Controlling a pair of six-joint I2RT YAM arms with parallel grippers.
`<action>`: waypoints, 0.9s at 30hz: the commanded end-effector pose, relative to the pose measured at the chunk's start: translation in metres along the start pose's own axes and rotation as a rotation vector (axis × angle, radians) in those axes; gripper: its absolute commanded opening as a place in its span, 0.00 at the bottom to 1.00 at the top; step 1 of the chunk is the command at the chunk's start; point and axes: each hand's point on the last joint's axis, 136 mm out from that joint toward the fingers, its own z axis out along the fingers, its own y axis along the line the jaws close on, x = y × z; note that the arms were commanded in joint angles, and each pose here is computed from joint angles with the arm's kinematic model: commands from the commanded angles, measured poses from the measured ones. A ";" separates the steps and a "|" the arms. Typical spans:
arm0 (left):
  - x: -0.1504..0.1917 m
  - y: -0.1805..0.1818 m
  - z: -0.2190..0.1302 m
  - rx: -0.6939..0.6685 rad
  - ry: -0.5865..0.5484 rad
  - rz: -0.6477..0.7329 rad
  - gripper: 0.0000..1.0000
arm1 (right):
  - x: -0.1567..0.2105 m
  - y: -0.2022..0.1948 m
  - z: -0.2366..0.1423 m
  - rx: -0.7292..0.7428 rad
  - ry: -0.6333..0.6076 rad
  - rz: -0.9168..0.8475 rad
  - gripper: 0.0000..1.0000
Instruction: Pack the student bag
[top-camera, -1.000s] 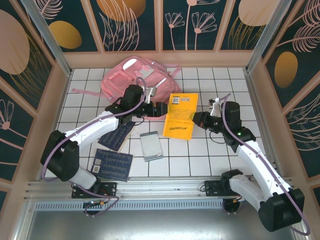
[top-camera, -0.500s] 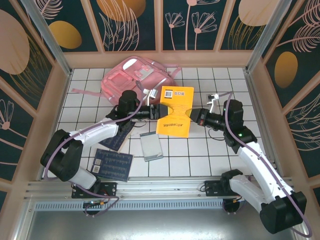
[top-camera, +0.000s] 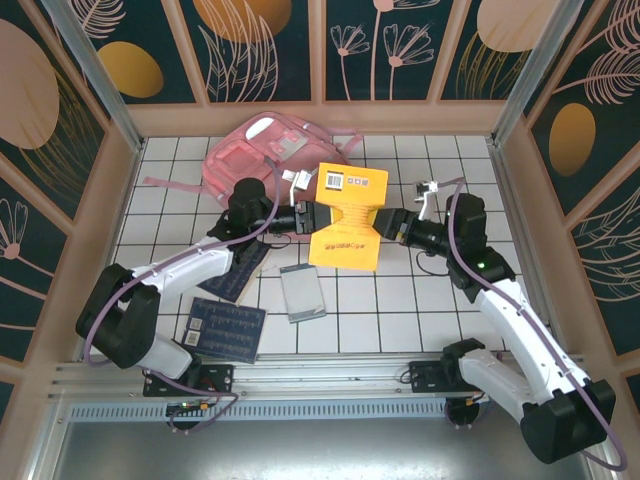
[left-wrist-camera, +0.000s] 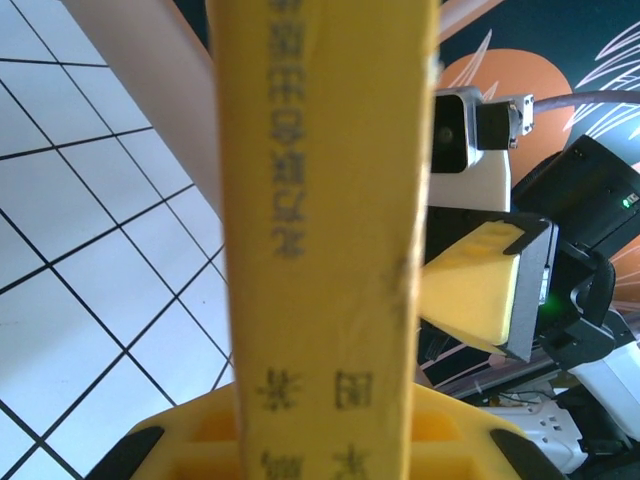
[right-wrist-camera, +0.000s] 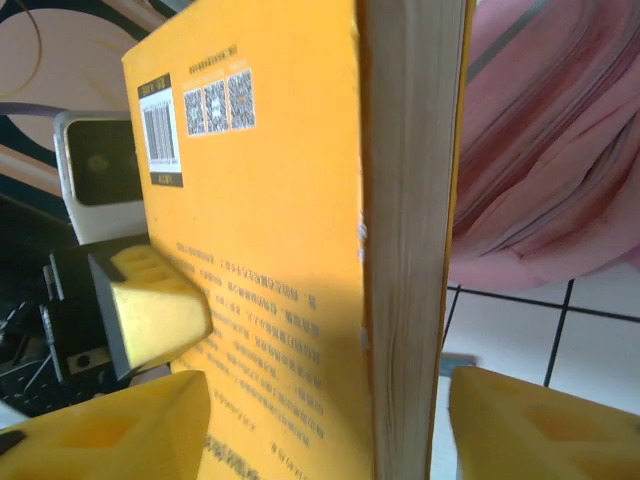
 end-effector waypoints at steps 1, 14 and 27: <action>-0.010 -0.042 -0.006 0.108 -0.023 0.139 0.00 | -0.016 0.001 -0.003 0.049 -0.053 -0.060 0.75; -0.006 -0.066 -0.016 0.214 -0.043 0.161 0.00 | 0.004 0.054 0.003 -0.322 0.062 -0.011 0.79; -0.009 -0.041 -0.011 0.098 -0.055 0.137 0.33 | 0.006 0.068 0.000 -0.308 0.010 -0.062 0.00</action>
